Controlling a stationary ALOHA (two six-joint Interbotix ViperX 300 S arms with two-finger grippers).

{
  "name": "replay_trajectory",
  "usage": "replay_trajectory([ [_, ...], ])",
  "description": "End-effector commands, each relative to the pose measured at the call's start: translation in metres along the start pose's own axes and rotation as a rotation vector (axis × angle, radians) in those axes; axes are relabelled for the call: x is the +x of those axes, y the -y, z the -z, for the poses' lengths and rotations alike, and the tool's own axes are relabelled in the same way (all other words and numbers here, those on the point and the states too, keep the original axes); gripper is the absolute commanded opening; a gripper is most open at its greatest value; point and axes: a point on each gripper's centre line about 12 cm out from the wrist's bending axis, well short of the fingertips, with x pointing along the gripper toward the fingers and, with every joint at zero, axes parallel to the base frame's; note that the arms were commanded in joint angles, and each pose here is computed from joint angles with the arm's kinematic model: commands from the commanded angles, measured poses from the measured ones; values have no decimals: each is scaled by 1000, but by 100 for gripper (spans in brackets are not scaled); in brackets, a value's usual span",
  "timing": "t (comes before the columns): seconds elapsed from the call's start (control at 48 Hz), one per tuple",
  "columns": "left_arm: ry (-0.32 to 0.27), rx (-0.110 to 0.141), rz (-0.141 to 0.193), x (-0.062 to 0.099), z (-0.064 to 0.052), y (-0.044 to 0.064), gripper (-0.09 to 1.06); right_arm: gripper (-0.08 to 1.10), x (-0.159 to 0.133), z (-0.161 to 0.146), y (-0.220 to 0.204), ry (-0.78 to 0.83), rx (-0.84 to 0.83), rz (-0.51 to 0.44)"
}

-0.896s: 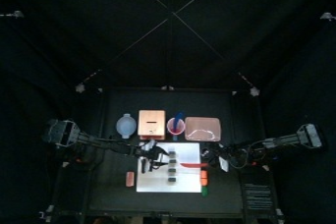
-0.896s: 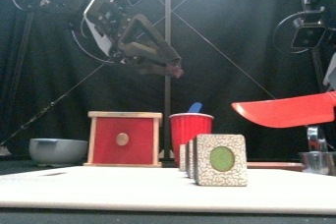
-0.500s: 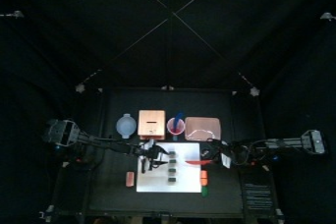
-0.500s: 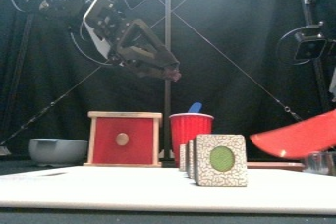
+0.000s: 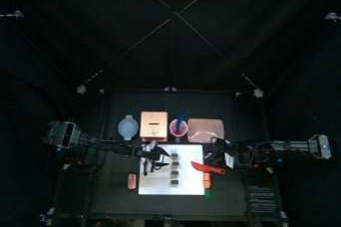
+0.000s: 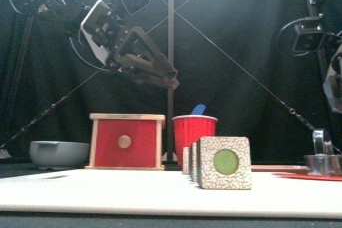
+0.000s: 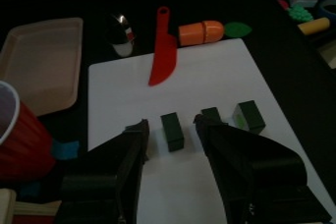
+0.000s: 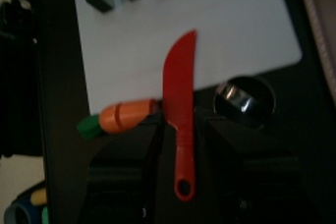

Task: Place sushi on board then cut the sushi with the knife then place the pieces on the plate
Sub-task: Place the 4 sushi pieces on the plate

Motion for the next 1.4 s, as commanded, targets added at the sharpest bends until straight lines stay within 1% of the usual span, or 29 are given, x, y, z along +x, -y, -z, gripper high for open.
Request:
replay_trajectory([
  [0.021,45,-28,-23,-4,-10,-7,80,71,-4,-25,-6,97,-25,3],
  [0.042,46,-35,-25,-4,-9,-8,80,71,-4,-28,-6,111,-32,7],
  [0.146,49,-54,-37,-6,-3,-10,80,71,-4,-50,-8,204,-95,39],
  [0.25,55,-66,-44,-9,2,-12,80,71,1,-67,-9,260,-152,67],
  [0.271,55,-66,-43,-8,3,-12,80,71,2,-70,-10,264,-163,71],
  [0.333,46,-76,-46,-10,7,-12,80,72,8,-80,-12,274,-195,81],
  [0.438,31,-100,-54,-12,14,-12,80,72,23,-93,-16,262,-253,97],
  [0.521,19,-109,-57,-13,19,-12,80,72,38,-100,-15,237,-278,111],
  [0.667,-1,-109,-57,-16,28,-11,80,74,64,-112,-13,202,-294,133],
  [0.812,-29,-112,-61,-20,38,-12,80,82,91,-119,-12,176,-300,141],
  [0.938,-41,-113,-60,-23,43,-11,80,89,112,-121,-9,140,-291,150],
  [1.125,-58,-119,-65,-27,51,-12,80,89,139,-126,-11,104,-303,150],
  [1.25,-60,-116,-65,-28,51,-12,80,89,157,-127,-8,78,-305,156],
  [1.396,-66,-116,-64,-28,53,-12,80,89,167,-129,-9,68,-314,155],
])
